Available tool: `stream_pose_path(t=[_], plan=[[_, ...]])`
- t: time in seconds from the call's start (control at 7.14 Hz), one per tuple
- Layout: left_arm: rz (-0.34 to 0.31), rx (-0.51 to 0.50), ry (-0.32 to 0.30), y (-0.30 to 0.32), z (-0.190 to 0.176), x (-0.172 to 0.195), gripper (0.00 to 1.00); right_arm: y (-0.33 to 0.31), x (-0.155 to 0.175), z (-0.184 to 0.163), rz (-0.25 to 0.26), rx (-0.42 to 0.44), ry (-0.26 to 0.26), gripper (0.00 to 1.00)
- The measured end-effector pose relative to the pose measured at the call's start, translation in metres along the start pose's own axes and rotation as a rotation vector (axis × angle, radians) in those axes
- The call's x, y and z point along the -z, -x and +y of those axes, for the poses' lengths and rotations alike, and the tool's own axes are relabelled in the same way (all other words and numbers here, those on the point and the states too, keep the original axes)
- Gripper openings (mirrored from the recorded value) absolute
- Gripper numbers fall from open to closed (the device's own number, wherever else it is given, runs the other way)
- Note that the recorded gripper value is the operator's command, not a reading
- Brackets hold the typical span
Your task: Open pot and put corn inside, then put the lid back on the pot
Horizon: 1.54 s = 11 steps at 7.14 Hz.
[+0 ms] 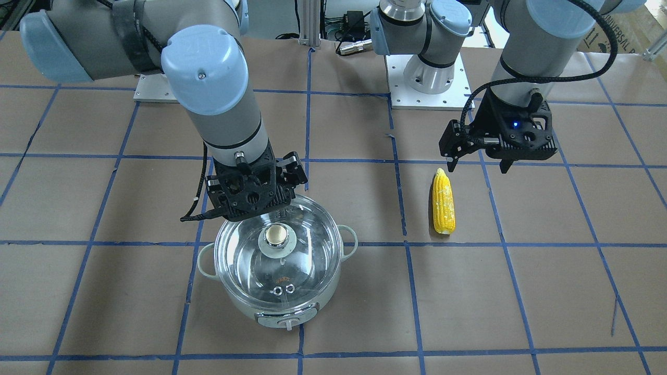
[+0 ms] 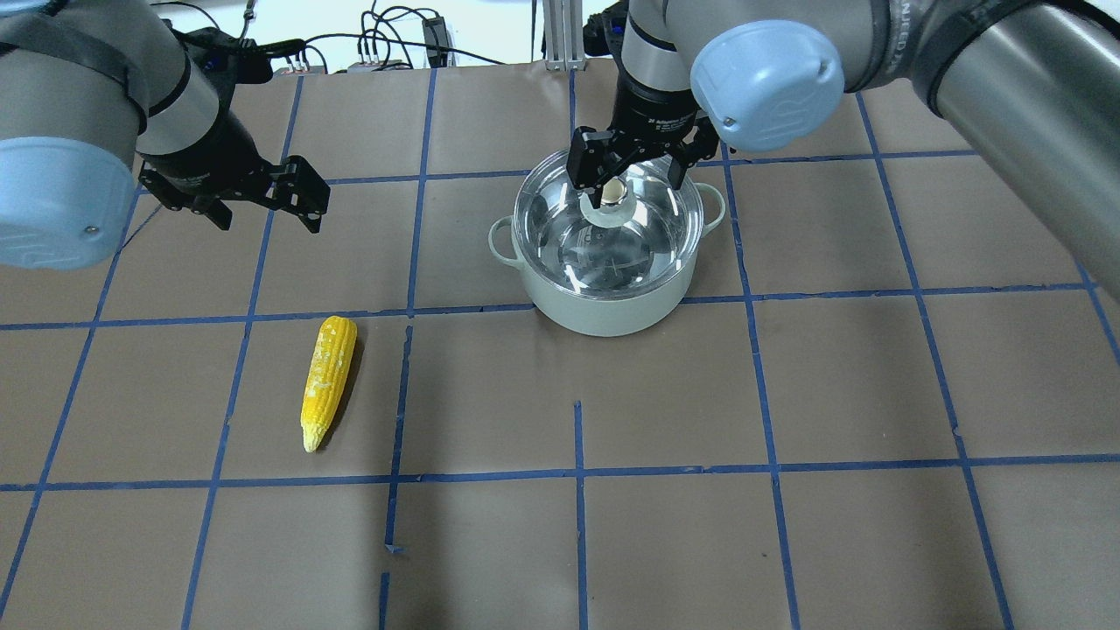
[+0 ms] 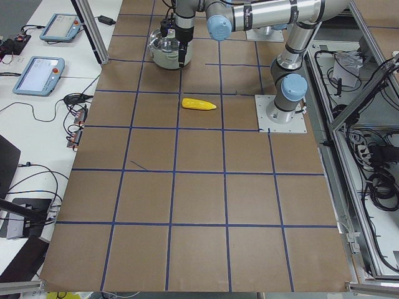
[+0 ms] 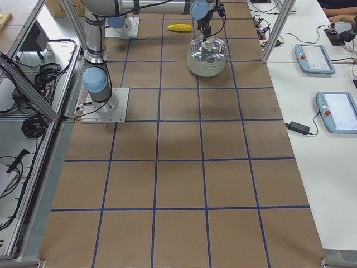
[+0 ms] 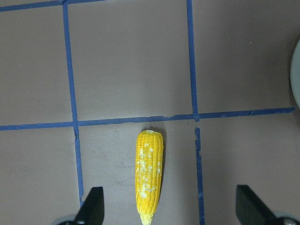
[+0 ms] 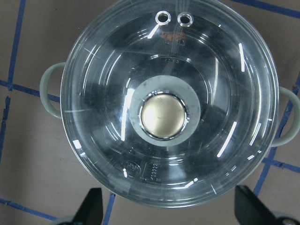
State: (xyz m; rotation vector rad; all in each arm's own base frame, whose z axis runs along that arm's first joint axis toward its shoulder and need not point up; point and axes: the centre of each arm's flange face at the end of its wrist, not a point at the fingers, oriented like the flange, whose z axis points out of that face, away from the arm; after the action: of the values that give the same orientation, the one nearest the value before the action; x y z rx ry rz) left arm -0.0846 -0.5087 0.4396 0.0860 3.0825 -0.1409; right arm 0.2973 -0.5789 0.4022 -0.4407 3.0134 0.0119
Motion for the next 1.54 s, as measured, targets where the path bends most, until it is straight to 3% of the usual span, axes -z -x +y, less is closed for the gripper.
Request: stream_pose_path(t=[0.14,0.56,1.26,1.54], plan=[[0.000,-0.013,0.004,0.001,0.000,-0.002,1.00,0.001,-0.008,-0.009,0.000,0.017,-0.003,0.99],[0.000,-0.042,0.009,0.003,0.001,-0.004,1.00,-0.001,-0.022,-0.021,0.011,0.199,-0.016,0.96],[0.003,-0.035,0.011,0.002,0.001,-0.006,1.00,-0.002,-0.039,-0.026,0.008,0.217,0.005,0.92],[0.003,-0.036,0.011,0.002,0.001,-0.006,1.00,-0.002,-0.043,-0.027,0.005,0.216,0.010,0.83]])
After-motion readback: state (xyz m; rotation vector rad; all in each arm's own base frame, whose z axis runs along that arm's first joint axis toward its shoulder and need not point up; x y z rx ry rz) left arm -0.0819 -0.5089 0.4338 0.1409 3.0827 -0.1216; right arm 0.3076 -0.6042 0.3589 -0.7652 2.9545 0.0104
